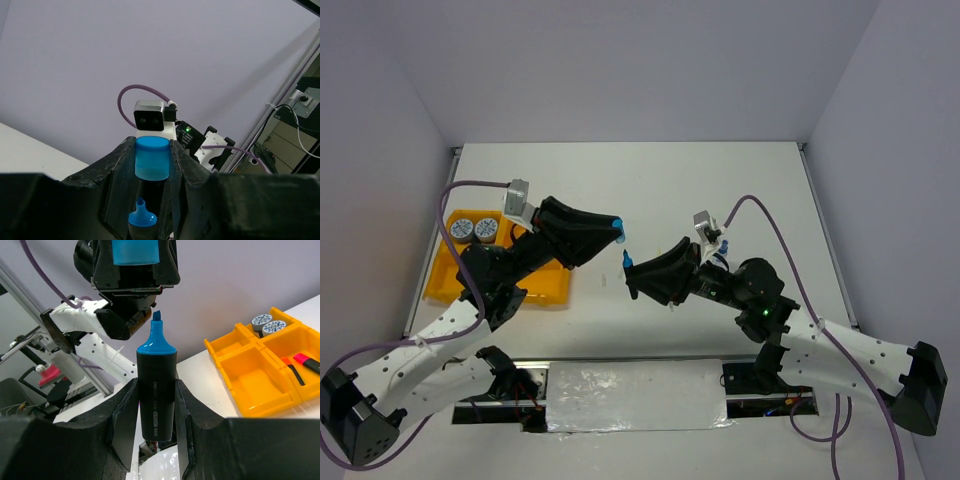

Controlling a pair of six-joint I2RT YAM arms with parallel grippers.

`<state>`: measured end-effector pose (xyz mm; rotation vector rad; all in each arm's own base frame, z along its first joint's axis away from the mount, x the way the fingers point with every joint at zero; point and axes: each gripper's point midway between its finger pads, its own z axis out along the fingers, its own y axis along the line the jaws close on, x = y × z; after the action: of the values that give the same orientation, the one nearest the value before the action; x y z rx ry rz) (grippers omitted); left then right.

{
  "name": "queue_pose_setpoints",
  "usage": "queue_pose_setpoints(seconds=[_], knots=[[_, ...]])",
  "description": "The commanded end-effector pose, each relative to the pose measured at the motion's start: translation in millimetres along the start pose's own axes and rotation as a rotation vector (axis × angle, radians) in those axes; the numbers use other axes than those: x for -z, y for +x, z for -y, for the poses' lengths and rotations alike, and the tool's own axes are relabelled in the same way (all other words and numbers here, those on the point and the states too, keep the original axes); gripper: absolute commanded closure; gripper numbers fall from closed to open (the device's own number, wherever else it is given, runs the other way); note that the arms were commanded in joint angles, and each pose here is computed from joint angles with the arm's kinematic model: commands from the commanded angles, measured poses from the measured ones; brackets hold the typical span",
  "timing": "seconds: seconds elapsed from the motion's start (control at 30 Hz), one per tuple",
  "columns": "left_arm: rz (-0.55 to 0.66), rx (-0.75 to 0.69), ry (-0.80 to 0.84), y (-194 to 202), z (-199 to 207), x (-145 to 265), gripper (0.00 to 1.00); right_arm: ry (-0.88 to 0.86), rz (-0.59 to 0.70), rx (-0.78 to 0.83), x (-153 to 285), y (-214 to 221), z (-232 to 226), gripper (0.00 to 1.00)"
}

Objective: Sort the stationery into containers
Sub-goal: Close the pen cap on the pen.

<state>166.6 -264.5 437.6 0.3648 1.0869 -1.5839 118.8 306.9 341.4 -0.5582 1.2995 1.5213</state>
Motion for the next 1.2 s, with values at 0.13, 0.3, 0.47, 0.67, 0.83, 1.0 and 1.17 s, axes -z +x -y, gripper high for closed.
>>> queue_pose_setpoints(seconds=[0.13,0.3,0.47,0.67,0.83,1.0,1.17], knots=[[0.011,-0.045,0.071,-4.2,16.2,2.0,1.0,-0.053,0.078,0.068,-5.6,-37.7,-21.5,0.87],[-0.001,-0.061,0.055,-1.5,12.7,3.5,1.0,-0.047,0.077,0.075,-7.7,-40.4,-21.1,0.87],[-0.017,-0.065,0.044,2.8,8.6,3.8,1.0,-0.043,0.069,0.078,-11.1,-41.6,-20.7,0.87],[-0.032,-0.056,0.08,6.8,13.1,4.0,0.99,-0.017,0.076,0.083,-15.7,-46.7,-14.8,0.87],[-0.051,-0.057,0.118,9.4,20.4,4.3,0.98,-0.029,0.086,0.086,-17.7,-53.6,-16.9,0.87],[-0.066,-0.053,0.118,14.7,19.7,6.6,0.97,-0.053,0.109,0.105,-19.4,-69.8,-24.6,0.87],[-0.085,-0.037,0.121,26.0,16.6,11.1,0.93,-0.108,0.134,0.139,-24.2,-91.4,-42.5,0.87]])
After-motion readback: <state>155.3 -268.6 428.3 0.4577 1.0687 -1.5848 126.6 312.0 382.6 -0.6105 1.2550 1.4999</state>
